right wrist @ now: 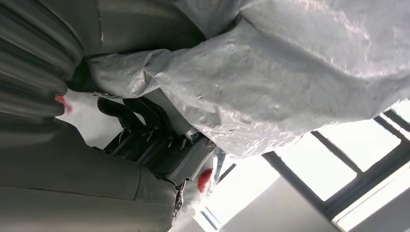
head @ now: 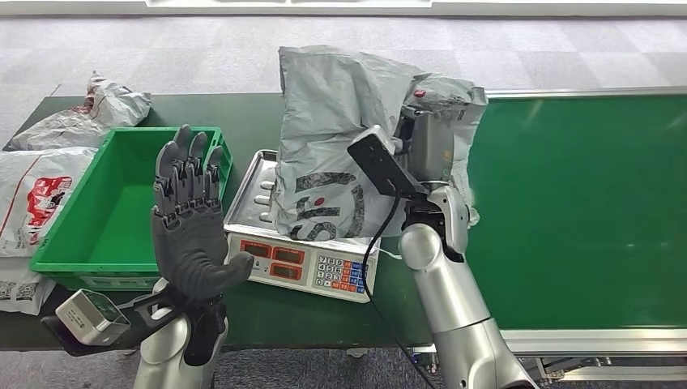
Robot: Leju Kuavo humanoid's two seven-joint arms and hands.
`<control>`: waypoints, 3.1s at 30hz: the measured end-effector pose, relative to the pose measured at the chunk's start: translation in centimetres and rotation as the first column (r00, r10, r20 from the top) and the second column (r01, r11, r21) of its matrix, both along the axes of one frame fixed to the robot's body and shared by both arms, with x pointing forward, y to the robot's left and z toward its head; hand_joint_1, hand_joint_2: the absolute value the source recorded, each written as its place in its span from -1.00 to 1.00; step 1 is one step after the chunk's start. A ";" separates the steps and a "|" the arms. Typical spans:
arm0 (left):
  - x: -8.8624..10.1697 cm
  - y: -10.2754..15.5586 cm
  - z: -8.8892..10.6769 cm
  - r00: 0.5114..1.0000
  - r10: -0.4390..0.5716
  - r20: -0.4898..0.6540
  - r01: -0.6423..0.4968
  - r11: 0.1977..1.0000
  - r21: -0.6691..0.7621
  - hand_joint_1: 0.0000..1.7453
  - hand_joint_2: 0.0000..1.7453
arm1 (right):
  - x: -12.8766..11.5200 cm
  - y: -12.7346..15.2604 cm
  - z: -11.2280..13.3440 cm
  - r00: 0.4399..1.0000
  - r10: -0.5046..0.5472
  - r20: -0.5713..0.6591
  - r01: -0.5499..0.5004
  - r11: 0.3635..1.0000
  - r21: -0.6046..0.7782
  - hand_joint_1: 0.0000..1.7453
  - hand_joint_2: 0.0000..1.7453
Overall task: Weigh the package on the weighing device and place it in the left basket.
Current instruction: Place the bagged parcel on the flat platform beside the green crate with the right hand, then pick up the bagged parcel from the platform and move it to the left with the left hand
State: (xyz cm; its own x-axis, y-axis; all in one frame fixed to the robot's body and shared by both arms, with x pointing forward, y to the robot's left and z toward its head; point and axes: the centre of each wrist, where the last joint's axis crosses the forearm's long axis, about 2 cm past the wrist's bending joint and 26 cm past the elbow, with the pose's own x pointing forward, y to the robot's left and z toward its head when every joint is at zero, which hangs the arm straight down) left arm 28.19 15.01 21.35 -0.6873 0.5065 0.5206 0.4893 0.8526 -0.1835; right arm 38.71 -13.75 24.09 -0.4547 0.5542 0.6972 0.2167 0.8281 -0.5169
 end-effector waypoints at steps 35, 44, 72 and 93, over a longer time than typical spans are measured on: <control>0.5 0.1 -1.5 1.000 -0.003 -0.024 0.003 1.000 -0.006 -1.00 1.00 | 0.6 7.8 -4.7 0.670 0.708 -0.223 -0.738 0.667 -0.099 -1.00 -1.00; -0.3 0.3 -2.7 0.998 0.019 -0.059 -0.018 1.000 0.011 -1.00 1.00 | 0.1 6.2 -3.3 0.892 0.450 0.026 -0.444 0.887 -0.124 -1.00 -1.00; 5.5 0.6 -10.0 0.755 0.497 0.428 -0.284 -0.341 0.896 -1.00 1.00 | -12.0 -10.4 8.8 0.358 -0.478 0.802 0.246 0.877 0.413 -1.00 1.00; 6.7 0.2 -12.2 0.868 0.314 0.385 -0.199 -0.490 0.849 1.00 1.00 | -11.8 -10.1 8.7 0.366 -0.466 0.806 0.237 0.884 0.403 -1.00 1.00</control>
